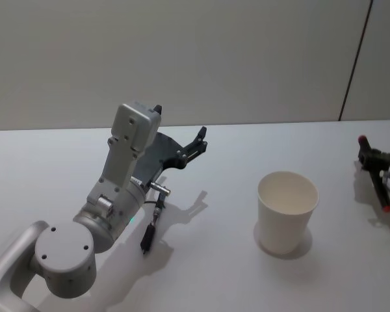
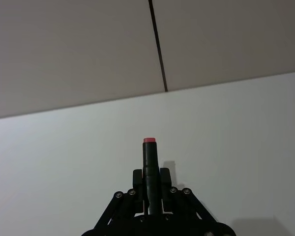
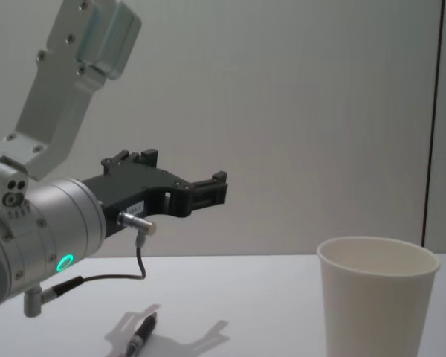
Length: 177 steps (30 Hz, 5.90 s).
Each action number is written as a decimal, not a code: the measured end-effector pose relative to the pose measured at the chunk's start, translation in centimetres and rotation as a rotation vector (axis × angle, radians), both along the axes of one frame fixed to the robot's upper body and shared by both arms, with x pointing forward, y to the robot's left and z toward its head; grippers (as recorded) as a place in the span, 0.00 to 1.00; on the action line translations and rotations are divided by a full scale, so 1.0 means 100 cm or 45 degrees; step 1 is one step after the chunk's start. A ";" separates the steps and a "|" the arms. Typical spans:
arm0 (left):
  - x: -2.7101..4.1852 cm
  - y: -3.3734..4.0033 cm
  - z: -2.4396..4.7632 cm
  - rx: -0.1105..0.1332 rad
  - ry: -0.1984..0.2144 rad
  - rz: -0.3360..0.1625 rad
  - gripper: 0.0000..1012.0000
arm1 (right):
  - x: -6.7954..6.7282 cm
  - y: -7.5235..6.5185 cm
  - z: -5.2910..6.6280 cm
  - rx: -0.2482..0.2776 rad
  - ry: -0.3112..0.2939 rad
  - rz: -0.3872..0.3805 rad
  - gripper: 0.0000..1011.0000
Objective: Place the pen into the pen holder.
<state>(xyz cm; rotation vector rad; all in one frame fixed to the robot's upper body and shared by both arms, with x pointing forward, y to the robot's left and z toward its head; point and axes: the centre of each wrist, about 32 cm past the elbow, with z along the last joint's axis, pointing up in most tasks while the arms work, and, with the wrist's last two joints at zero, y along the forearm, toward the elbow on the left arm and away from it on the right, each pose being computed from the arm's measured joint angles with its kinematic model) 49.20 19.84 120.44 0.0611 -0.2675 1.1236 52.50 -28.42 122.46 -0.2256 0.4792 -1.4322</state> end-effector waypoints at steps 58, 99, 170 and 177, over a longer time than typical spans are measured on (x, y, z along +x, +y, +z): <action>0.0000 0.0000 0.0000 0.000 0.000 0.000 0.99 | -0.069 0.001 0.058 0.325 -0.989 0.581 0.19; 0.0000 0.0000 0.0000 0.000 0.000 0.000 0.99 | -0.077 0.049 0.005 0.021 -1.150 0.732 0.19; 0.0000 0.0000 0.0000 0.000 0.000 0.000 0.99 | -0.058 0.071 -0.043 -0.030 -0.911 0.731 0.20; 0.0000 0.0000 0.0000 0.000 0.000 0.000 0.99 | -0.058 0.070 -0.045 -0.032 -0.905 0.723 0.38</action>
